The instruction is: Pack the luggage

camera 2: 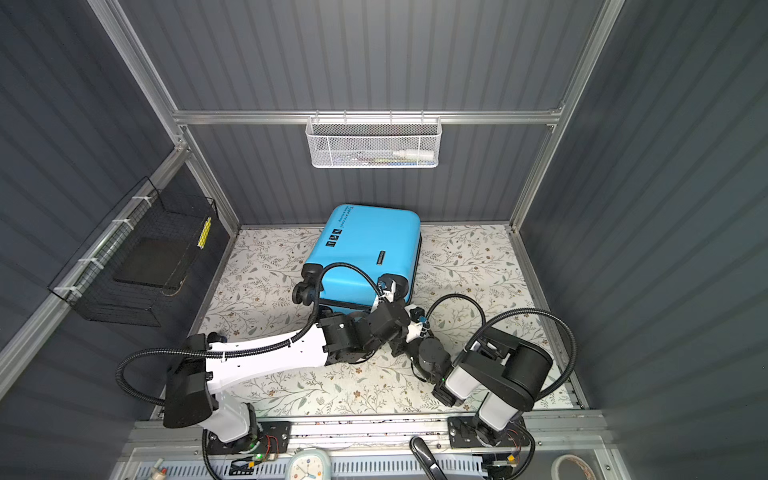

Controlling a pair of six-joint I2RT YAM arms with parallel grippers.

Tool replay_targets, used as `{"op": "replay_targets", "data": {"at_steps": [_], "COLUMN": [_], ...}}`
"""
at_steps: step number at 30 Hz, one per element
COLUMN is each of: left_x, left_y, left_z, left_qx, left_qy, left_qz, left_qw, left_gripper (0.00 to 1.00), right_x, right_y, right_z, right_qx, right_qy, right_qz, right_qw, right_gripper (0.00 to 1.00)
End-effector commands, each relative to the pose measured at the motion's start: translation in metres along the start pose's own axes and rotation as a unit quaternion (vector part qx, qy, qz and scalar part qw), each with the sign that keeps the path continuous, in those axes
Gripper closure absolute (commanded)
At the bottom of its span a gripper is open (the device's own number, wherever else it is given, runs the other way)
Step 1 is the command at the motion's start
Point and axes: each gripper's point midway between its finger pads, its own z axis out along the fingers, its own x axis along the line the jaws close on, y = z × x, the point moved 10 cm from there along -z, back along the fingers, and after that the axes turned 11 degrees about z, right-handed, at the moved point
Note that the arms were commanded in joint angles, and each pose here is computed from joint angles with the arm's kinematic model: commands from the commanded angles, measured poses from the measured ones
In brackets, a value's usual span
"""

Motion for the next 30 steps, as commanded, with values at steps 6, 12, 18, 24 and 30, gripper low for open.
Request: {"op": "replay_targets", "data": {"at_steps": [6,12,18,24,30], "left_x": [-0.021,-0.020,-0.019,-0.019,-0.018], "left_y": [0.062,0.062,0.061,0.061,0.060], "left_z": [-0.052,-0.052,-0.053,-0.054,-0.054], "left_qx": [-0.132,-0.131,-0.130,-0.130,-0.130], "left_qy": [-0.107,-0.106,-0.106,-0.106,-0.107], "left_qz": [-0.084,-0.083,-0.086,-0.086,-0.088], "left_qw": [0.982,0.982,0.982,0.982,0.982], "left_gripper": [1.00,1.00,1.00,1.00,1.00], "right_x": [0.004,0.004,0.005,0.008,0.007], "right_y": [0.001,-0.001,-0.002,-0.003,-0.004], "right_z": [0.013,0.014,0.016,0.022,0.026], "right_qx": [0.001,0.005,0.010,0.012,0.008], "right_qy": [0.006,0.010,0.015,0.021,0.012], "right_qz": [-0.006,0.000,0.007,0.014,0.021], "right_qw": [1.000,1.000,1.000,1.000,1.000], "right_gripper": [0.79,0.85,0.77,0.78,0.88]}}
